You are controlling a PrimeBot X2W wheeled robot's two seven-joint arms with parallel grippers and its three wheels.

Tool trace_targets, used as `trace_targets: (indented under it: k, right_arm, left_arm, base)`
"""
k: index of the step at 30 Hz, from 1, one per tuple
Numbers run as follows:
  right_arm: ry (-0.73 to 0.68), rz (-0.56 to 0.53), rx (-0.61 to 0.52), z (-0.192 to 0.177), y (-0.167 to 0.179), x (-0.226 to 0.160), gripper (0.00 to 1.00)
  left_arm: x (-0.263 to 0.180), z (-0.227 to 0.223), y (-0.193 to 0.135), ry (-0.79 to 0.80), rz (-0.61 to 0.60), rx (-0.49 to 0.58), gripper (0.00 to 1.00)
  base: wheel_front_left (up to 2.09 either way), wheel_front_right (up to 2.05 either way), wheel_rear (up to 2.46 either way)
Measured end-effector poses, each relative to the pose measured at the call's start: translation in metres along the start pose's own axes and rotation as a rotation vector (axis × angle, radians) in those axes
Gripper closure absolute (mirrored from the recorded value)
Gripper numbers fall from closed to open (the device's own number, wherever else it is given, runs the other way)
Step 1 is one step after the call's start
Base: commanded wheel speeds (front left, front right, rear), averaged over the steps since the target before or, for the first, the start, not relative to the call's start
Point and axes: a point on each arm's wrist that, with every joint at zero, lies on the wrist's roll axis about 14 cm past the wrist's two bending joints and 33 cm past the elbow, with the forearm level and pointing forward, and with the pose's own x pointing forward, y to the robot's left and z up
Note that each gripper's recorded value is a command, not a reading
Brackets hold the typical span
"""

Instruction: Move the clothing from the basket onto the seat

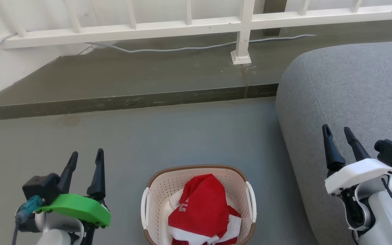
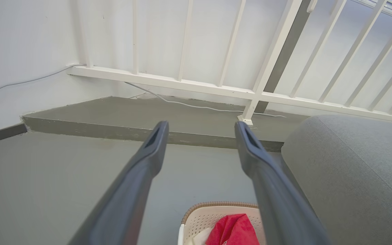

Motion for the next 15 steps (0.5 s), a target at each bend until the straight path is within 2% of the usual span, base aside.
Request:
trace_targets:
  k: [15]
  right_arm:
    - [-0.034, 0.058, -0.205, 0.0035, 0.0109, 0.0023, 0.0]
  left_arm:
    - [-0.0027, -0.0108, -0.0058, 0.008, -0.028, 0.187, 0.0]
  base:
    - [0.0, 0.0, 0.0]
